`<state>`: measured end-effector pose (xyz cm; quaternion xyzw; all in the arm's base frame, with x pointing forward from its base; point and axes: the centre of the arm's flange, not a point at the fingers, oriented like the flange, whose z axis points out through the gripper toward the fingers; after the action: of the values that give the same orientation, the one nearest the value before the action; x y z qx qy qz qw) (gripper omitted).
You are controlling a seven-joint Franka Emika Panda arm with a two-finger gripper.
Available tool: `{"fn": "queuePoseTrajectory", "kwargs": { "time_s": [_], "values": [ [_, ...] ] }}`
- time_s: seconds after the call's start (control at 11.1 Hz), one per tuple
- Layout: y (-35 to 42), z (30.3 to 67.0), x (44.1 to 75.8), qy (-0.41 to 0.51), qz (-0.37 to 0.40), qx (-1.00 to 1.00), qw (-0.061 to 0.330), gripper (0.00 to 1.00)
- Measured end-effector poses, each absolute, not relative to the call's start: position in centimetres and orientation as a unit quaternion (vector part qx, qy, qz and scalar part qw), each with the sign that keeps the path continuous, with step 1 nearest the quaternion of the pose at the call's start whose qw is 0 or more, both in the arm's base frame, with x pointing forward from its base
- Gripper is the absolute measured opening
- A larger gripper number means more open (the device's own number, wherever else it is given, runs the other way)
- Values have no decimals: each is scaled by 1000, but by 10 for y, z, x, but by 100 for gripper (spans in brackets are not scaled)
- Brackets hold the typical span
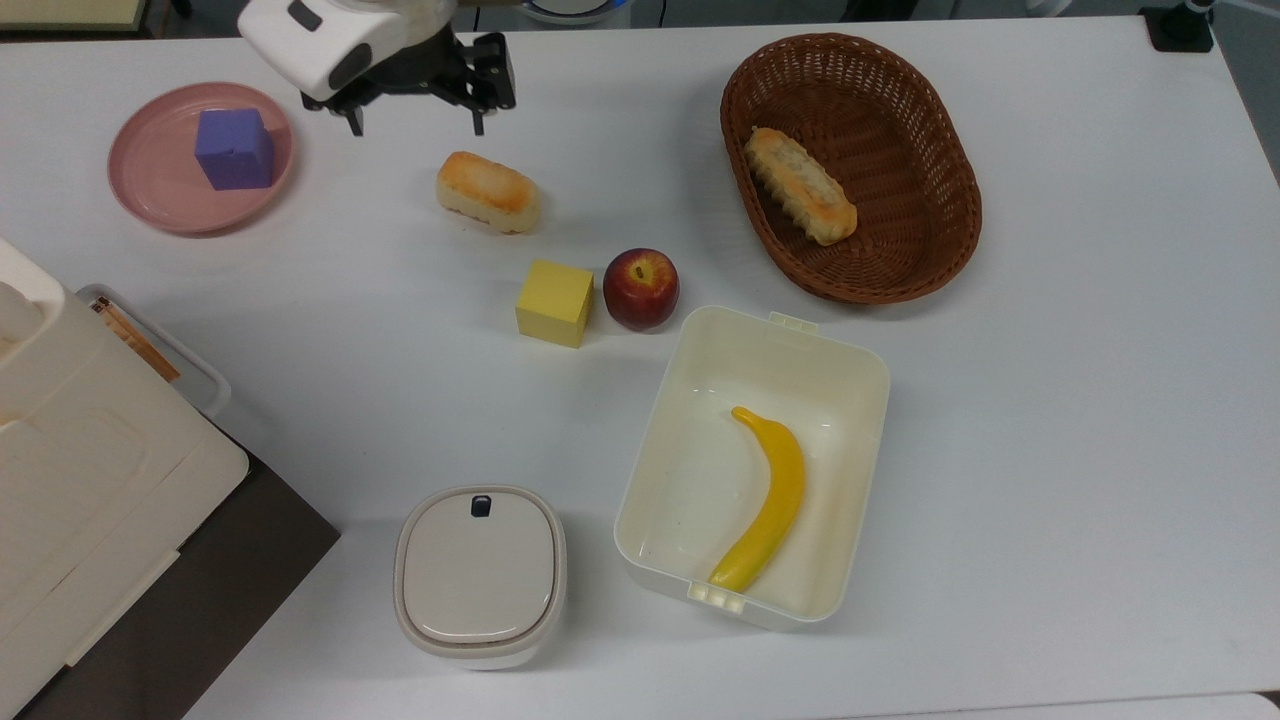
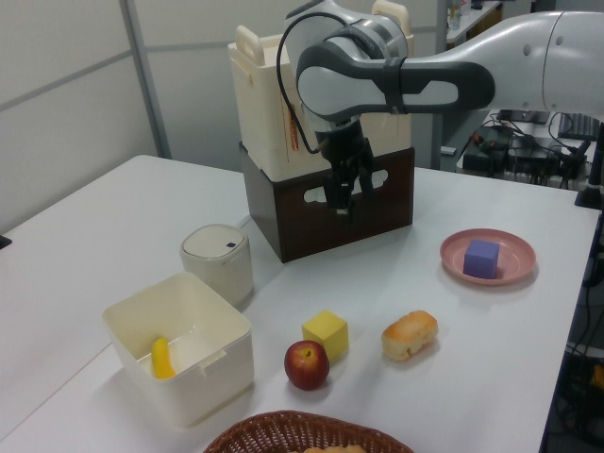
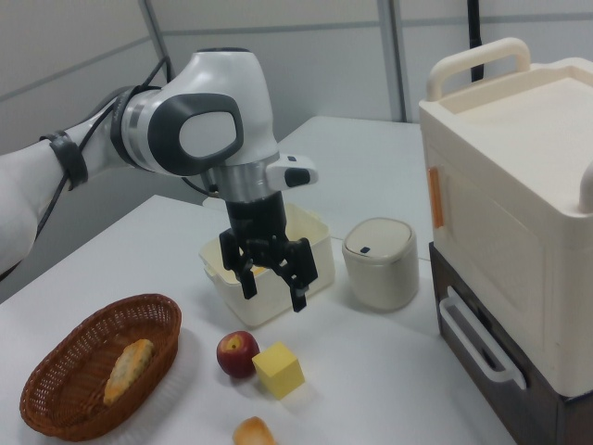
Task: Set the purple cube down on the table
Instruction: 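Move the open gripper over the purple cube on the pink plate, then lower the gripper onto the purple cube and close on it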
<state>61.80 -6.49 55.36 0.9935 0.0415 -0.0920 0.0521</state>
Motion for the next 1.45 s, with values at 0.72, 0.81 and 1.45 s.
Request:
{"fn": "queuePoseTrajectory", "kwargs": {
  "time_s": [0.72, 0.81, 1.45],
  "values": [
    [-244, 517, 566, 17, -161, 986, 40, 100],
    [-261, 505, 561, 22, -175, 984, 37, 100],
    [-316, 398, 543, 62, -291, 954, 25, 100]
  ]
}}
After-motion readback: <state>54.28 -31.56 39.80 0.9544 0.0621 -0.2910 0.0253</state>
